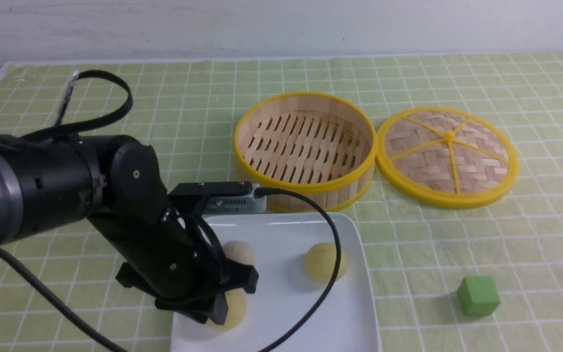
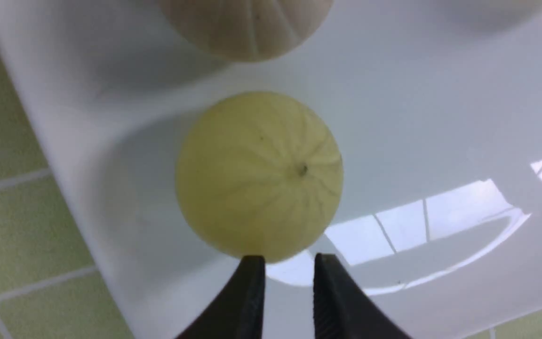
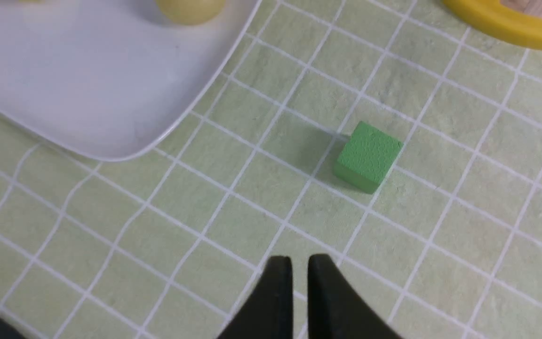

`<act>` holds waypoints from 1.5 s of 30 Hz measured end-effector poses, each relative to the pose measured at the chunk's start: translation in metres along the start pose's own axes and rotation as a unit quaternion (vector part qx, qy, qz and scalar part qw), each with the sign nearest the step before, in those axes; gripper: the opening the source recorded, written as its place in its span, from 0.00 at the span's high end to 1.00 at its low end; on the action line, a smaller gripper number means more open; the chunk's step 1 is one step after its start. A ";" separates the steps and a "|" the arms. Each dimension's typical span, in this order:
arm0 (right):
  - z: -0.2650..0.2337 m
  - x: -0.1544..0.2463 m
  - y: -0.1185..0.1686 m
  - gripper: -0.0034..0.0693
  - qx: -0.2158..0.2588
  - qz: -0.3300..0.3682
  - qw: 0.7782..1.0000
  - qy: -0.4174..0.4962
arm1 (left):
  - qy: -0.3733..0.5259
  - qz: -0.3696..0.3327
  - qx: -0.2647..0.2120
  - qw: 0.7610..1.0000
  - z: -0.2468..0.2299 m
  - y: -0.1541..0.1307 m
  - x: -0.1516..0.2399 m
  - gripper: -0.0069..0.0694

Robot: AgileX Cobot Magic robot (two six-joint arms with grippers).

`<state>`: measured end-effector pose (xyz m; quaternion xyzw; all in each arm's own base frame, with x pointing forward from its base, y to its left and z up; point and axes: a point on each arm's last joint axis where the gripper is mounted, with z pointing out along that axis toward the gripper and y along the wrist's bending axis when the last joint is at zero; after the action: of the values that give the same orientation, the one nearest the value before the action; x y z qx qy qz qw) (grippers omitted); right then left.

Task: Put the steamed buns into the plate on the green tablecloth.

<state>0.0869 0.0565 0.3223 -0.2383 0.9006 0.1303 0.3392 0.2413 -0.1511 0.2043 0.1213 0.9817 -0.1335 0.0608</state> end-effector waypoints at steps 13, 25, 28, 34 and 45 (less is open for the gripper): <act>-0.083 0.065 0.001 0.97 0.006 0.060 0.983 -0.171 | -0.010 0.021 0.013 1.000 -0.035 -0.016 -0.024 0.38; -0.015 0.070 -0.006 0.97 -0.007 0.071 0.943 -0.325 | -0.011 0.021 0.015 1.000 -0.036 -0.017 -0.024 0.73; -0.012 0.069 -0.007 0.97 -0.004 0.067 0.938 -0.341 | -0.011 0.027 0.015 0.999 -0.036 -0.017 -0.024 0.83; -0.018 0.063 -0.007 0.97 -0.001 0.055 0.919 -0.390 | -0.016 0.030 0.018 0.999 -0.036 -0.017 -0.025 0.91; -0.019 0.062 -0.007 0.95 -0.001 0.055 0.918 -0.393 | -0.018 0.031 0.018 0.999 -0.036 -0.017 -0.026 0.91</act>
<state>0.0394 0.0218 0.2938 -0.1184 0.7064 0.2328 0.6579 0.2585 -0.1629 0.2474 0.1507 0.9736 -0.1512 0.0805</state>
